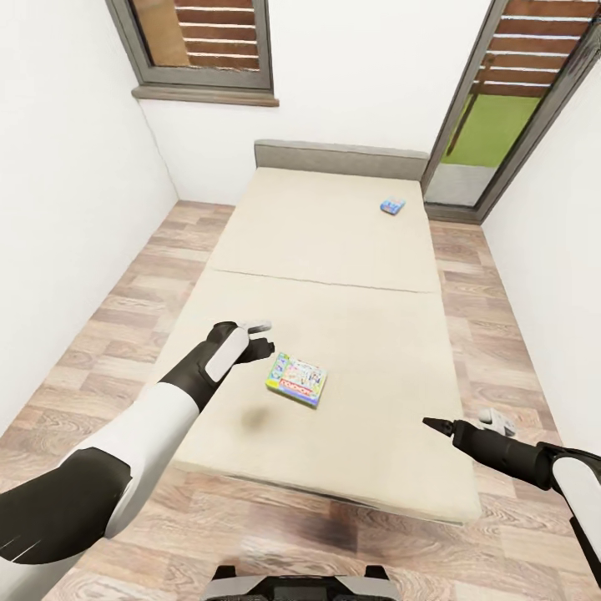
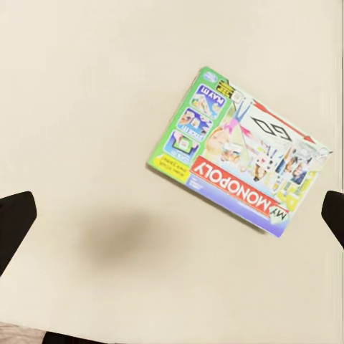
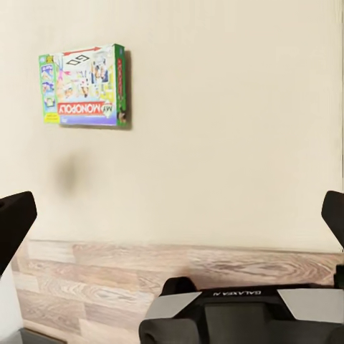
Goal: Put all the toys in the child's room - the three board games (two on the bed and one on the table), the two jigsaw puzzles on the table, and the tennis ball on the table - inside the toy box on the table in the child's room.
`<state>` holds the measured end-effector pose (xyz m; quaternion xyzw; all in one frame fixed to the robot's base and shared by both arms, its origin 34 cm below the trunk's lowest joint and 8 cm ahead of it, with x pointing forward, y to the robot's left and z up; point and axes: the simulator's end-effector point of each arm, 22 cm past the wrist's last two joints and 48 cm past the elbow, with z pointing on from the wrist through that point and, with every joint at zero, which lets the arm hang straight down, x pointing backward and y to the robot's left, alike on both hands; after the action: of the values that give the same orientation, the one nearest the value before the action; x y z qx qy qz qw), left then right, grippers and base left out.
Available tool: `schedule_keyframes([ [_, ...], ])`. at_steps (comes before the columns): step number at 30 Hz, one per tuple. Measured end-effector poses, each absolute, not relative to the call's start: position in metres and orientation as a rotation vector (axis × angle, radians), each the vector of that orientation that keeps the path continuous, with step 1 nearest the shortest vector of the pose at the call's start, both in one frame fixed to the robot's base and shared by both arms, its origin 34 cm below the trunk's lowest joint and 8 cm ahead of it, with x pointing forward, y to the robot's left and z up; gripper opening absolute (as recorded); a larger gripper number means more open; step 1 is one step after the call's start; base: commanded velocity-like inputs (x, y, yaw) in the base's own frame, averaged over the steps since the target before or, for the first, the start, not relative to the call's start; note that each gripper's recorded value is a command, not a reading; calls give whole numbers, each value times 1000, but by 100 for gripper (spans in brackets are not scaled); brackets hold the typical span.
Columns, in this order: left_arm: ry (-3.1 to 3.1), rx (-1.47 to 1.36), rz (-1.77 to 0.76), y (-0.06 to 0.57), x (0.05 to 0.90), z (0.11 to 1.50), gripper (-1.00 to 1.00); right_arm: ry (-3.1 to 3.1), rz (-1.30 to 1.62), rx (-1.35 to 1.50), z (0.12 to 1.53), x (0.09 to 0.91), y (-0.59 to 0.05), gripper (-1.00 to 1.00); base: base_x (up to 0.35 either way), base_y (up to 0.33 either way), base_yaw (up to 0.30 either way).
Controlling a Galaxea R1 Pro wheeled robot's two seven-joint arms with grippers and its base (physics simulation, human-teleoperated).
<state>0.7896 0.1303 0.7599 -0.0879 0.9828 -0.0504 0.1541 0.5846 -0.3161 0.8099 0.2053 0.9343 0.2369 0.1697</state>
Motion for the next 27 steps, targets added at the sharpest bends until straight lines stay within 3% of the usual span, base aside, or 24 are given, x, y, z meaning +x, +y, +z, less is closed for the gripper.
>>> schedule_keyframes([
  [27, 2860, -271, -146, 132, 779, 731, 100, 2697, 668, 603, 789, 576, -315, 100, 23, 0, -33],
])
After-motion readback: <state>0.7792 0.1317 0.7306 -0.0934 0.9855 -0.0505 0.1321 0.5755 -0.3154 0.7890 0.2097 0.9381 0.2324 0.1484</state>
